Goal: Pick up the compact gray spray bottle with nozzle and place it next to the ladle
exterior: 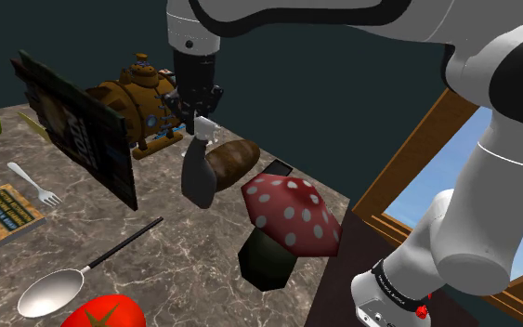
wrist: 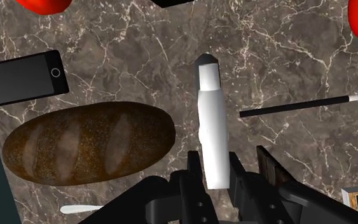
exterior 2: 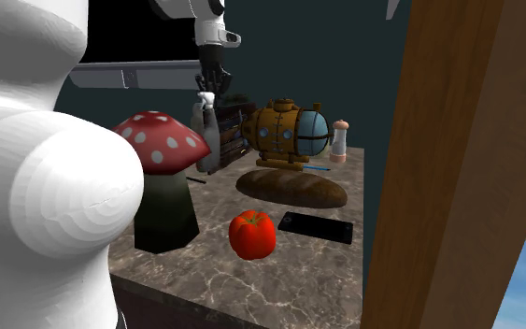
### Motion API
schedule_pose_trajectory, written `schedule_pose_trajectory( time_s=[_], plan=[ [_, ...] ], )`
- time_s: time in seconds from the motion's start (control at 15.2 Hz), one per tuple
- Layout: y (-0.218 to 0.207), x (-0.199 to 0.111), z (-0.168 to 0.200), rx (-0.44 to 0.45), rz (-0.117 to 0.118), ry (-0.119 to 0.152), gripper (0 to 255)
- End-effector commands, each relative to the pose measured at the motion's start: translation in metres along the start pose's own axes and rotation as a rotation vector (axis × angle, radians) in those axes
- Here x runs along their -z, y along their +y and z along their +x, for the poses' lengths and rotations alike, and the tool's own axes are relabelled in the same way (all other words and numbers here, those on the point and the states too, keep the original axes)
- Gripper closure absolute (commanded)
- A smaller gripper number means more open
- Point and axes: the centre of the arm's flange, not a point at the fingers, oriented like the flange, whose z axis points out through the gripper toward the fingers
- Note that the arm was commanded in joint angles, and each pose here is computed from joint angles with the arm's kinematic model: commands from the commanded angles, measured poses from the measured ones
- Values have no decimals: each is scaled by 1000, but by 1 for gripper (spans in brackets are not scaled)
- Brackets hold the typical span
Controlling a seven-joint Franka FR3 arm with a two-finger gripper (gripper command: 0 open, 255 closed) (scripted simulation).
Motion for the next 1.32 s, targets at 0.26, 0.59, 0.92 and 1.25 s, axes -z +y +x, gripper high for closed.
schedule_pose_trajectory(
  time_s=[0.26,0.59,0.92,1.25],
  plan=[
    [-2,-32,2,0,0,1,255],
    [-3,-59,3,0,0,1,255],
    [-4,-68,4,0,0,1,255],
    [-4,-68,4,0,0,1,0]
  ],
)
